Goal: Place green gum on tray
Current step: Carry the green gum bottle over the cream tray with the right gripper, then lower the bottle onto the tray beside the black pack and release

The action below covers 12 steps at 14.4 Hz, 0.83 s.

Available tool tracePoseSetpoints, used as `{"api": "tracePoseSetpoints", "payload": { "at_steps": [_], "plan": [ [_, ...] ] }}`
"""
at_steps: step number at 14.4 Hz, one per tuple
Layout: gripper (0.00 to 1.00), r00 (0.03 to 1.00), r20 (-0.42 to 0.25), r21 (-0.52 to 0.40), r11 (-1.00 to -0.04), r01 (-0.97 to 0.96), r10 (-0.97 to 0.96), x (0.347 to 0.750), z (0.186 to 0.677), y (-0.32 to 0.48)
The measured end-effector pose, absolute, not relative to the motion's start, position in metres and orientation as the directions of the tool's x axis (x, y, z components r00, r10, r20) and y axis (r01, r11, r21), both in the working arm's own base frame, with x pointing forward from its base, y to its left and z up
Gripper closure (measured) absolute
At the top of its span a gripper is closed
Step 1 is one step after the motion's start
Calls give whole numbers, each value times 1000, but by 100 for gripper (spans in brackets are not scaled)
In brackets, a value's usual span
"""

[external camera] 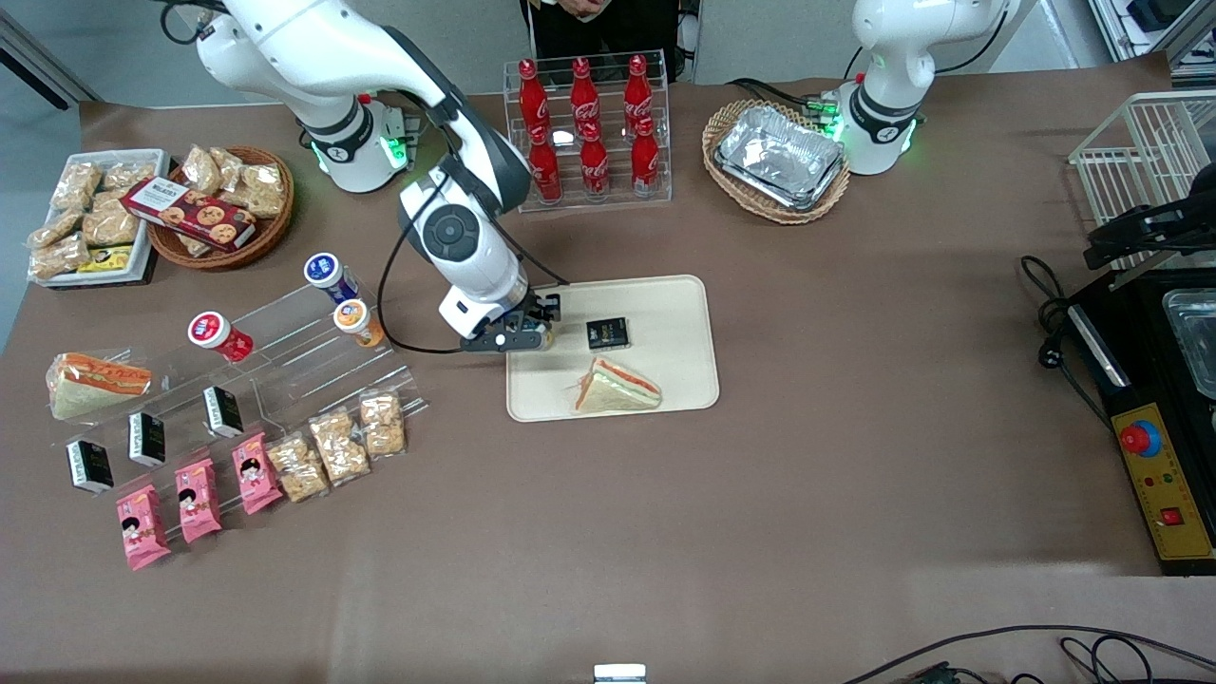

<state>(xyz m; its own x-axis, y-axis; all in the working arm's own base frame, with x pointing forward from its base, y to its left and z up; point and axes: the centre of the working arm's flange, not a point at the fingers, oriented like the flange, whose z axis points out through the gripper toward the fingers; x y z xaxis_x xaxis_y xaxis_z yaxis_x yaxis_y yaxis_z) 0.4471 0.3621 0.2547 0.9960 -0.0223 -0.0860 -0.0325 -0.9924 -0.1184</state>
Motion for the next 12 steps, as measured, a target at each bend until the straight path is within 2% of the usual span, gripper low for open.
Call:
{"api": "tracePoseSetpoints", "payload": {
  "at_steps": [8,12],
  "plan": [
    [39,996,-81,-118,-992,-52,-42,438,231,360],
    [5,996,-74,-119,-991,-66,-57,443,235,356]
  ]
}}
